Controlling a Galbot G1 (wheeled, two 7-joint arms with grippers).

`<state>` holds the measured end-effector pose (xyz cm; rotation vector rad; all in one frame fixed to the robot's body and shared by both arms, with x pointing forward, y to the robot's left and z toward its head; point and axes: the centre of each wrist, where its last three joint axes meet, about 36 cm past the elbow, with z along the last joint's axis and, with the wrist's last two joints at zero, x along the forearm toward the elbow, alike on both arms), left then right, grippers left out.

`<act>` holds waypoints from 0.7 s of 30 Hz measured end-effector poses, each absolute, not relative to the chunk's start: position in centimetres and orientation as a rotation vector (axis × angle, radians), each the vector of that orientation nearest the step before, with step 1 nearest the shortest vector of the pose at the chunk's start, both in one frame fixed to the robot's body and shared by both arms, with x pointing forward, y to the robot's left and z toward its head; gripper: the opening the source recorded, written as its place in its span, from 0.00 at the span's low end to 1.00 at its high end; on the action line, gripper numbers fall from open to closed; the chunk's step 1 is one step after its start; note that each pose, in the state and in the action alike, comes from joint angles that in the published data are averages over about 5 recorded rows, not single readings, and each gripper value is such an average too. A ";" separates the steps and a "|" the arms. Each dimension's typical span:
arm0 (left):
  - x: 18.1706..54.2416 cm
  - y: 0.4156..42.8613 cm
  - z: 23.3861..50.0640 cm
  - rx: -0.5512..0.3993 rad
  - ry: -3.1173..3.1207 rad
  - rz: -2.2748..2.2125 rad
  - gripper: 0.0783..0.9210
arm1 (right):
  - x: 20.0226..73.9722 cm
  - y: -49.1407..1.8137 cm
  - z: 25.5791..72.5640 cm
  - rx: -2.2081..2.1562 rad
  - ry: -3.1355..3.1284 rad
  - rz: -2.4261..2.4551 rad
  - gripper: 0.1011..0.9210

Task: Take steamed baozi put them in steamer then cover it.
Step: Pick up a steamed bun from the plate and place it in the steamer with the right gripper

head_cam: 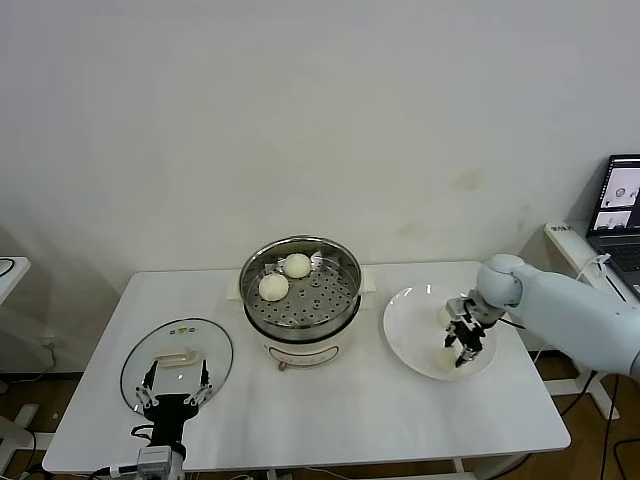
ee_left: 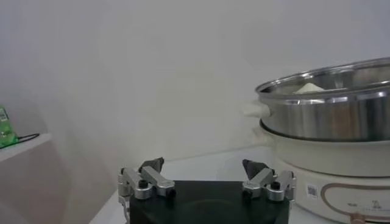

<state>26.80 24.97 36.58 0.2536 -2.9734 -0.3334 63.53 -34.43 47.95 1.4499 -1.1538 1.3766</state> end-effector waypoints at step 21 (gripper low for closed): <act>27.1 24.9 37.0 0.242 -2.992 -0.330 0.88 | 67.2 -35.7 61.4 1.350 -1.344 1.532 0.46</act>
